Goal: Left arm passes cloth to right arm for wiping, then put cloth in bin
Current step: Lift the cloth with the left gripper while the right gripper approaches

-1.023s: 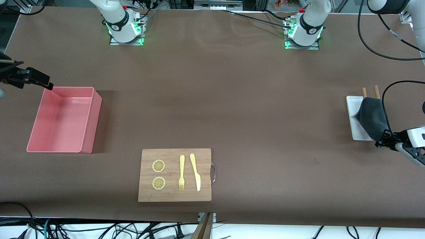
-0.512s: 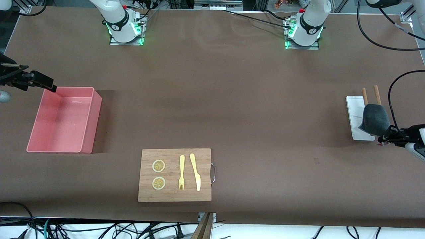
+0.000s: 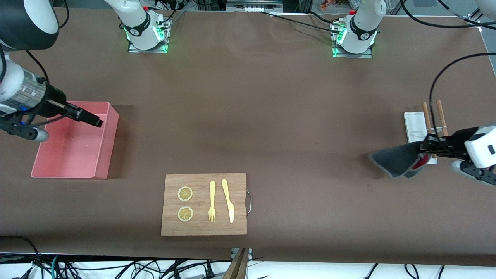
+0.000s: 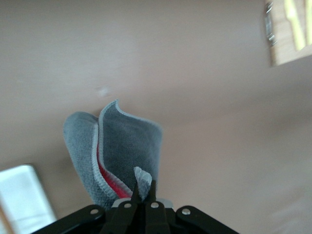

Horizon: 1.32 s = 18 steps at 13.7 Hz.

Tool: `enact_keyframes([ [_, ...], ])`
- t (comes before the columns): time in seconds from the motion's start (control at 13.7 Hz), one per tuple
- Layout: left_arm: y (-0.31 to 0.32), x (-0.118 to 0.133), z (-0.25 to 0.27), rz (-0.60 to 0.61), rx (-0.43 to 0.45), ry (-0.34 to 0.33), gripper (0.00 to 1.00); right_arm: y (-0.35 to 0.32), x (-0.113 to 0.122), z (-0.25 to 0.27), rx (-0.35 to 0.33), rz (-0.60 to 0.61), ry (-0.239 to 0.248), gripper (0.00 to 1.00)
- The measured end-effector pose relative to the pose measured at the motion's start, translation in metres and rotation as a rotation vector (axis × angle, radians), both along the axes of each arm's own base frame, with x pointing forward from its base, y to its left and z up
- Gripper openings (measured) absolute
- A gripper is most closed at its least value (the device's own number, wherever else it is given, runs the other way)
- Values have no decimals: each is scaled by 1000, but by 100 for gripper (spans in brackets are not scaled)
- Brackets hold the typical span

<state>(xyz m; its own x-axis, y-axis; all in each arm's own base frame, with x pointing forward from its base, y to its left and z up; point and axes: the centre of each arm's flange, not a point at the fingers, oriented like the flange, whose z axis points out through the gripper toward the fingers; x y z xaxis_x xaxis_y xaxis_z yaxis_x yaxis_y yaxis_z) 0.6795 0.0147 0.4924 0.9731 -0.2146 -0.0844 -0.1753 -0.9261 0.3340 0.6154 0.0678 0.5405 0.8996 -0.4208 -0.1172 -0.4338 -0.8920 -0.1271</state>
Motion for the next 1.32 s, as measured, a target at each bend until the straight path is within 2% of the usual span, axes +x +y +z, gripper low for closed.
enact_keyframes([
  [0.15, -62, -4, 12, 114, -25, 60, 3, 14, 10, -15, 65, -123, 19, 100],
  [0.29, -121, -10, 14, 176, -45, 110, 3, 37, 20, -31, 98, -222, 20, 100],
  [0.58, -213, -12, 6, 264, -188, 159, 3, 106, 37, -68, 160, -428, 15, 100],
  [0.88, -317, -13, -6, 289, -344, 64, 3, 164, 47, -109, 226, -599, 22, 100],
  [1.1, -379, -23, -7, 333, -464, 7, 3, 197, 49, -139, 265, -671, 21, 100],
  [1.32, -425, -40, -10, 373, -506, -22, 3, 224, 49, -170, 290, -721, 29, 100],
])
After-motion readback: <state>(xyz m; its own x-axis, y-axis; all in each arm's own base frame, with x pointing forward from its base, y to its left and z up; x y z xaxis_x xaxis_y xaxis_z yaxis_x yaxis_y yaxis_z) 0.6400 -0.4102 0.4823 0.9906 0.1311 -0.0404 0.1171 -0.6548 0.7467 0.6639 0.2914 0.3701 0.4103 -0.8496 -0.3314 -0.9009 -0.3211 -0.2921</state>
